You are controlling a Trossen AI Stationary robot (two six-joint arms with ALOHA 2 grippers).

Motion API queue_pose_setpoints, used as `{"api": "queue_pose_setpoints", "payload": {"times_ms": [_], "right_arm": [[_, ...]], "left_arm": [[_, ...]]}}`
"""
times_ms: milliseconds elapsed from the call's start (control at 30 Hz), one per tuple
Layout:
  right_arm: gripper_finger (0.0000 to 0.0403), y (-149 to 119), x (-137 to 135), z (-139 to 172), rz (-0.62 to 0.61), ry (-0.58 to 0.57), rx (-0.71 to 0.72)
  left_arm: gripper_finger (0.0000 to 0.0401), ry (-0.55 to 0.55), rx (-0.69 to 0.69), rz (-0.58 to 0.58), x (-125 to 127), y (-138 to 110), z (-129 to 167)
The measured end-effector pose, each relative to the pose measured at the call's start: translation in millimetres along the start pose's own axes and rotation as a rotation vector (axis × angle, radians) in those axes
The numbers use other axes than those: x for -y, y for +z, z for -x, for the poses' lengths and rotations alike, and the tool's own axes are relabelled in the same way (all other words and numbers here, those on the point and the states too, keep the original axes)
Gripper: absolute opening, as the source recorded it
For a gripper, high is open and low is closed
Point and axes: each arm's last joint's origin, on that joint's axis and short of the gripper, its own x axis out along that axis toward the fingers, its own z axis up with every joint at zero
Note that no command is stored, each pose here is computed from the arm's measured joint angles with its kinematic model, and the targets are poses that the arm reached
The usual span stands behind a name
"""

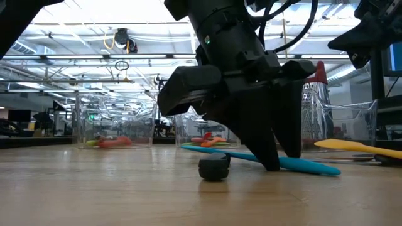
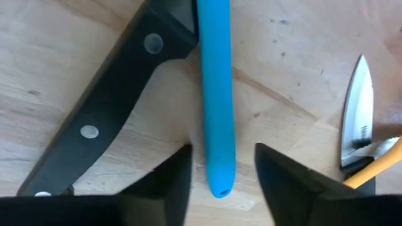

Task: Pick & Place Kitchen Items
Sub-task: Put the blue spatula into the middle bin

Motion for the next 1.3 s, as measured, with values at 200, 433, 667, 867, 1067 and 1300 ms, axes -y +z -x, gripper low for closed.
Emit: {"api": "queue_pose_setpoints", "payload": {"times_ms": [200, 433, 667, 867, 1067, 1300], "right_arm": [[0.0004, -0.1, 0.0, 0.0, 0.001, 0.0, -0.001], [0.0004, -0.1, 0.0, 0.0, 0.004, 0.0, -0.001], [0.0004, -0.1, 0.0, 0.0, 0.004, 0.0, -0.001], [0.0004, -0.1, 0.0, -0.1, 0.008, -0.001, -0.002], [0.0004, -0.1, 0.0, 0.0, 0.009, -0.001, -0.001], [0.0004, 0.0, 0.0, -0.1, 0.008, -0.001, 0.0]], "left_arm": [[0.0078, -0.012, 0.012, -0.001, -0.5, -0.2, -0.8], [0.0009, -0.059, 0.039, -0.041, -1.3, -2.8, 0.3], [0.001, -0.124, 0.08, -0.017, -8.9, -12.7, 9.4], [0.0007, -0.222, 0.145, -0.006, -14.8, -20.2, 21.6], [0.0001, -0.364, 0.185, -0.012, -12.0, -27.9, 43.4], [0.0001, -0.489, 0.193, -0.08, -5.5, -36.8, 76.9]]}}
